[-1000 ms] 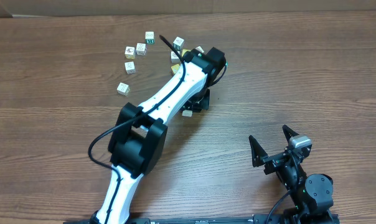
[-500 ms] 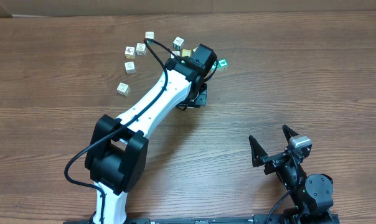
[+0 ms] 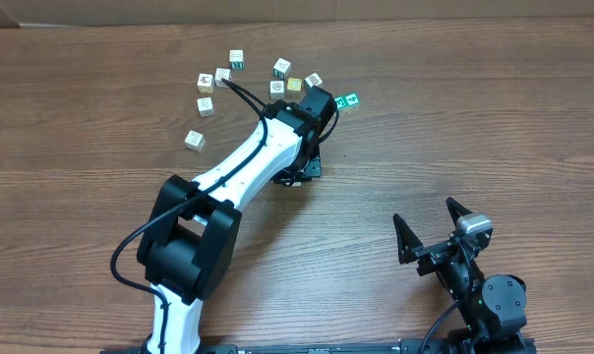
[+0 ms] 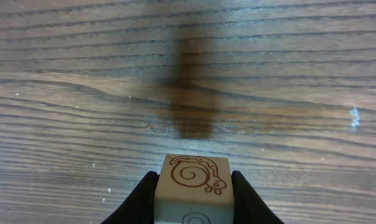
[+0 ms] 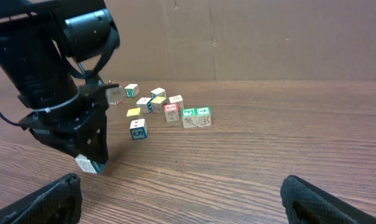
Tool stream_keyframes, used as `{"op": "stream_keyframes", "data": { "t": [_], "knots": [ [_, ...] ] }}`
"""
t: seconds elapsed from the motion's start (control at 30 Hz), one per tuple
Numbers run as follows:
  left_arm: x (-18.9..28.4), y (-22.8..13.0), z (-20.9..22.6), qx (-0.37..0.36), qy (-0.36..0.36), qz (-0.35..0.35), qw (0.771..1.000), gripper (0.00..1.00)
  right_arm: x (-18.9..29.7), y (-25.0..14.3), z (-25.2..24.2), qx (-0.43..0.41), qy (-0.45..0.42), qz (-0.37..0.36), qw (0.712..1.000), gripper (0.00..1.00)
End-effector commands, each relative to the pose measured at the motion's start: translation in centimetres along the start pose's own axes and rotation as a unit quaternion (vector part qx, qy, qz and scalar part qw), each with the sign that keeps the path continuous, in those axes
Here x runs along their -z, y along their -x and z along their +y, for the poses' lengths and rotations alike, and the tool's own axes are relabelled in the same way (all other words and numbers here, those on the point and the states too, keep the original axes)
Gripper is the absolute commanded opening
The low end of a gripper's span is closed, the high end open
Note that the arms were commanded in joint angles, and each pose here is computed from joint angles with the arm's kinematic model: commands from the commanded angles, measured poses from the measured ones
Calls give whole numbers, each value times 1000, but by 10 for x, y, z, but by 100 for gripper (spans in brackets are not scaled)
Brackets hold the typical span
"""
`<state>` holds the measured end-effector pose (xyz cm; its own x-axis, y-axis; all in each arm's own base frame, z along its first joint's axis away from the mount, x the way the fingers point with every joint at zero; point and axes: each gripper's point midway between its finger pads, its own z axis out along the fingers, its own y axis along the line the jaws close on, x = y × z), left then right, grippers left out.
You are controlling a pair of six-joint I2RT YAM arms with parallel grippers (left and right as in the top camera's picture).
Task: Form a circle
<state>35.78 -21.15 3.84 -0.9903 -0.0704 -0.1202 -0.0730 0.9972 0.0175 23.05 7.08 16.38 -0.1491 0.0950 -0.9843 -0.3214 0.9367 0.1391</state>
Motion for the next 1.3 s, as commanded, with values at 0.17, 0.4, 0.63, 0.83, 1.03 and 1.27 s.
{"op": "stream_keyframes", "data": {
  "t": [0.17,0.4,0.63,0.83,1.03,1.27],
  "knots": [
    [-17,3,1,57,5,1,998,18,1,3,-1,-1,-2,-8,1000,100],
    [-17,6,5,114,14,-7,993,18,1,3,-1,-1,-2,-8,1000,100],
    [-21,7,8,130,25,-12,991,17,1,3,-1,-1,-2,-8,1000,100],
    [-36,2,8,131,35,3,991,18,1,3,-1,-1,-2,-8,1000,100],
    [-39,3,9,135,36,3,990,22,1,3,-1,-1,-2,-8,1000,100],
    [-39,5,16,181,41,3,983,24,1,3,-1,-1,-2,-8,1000,100]
  ]
}}
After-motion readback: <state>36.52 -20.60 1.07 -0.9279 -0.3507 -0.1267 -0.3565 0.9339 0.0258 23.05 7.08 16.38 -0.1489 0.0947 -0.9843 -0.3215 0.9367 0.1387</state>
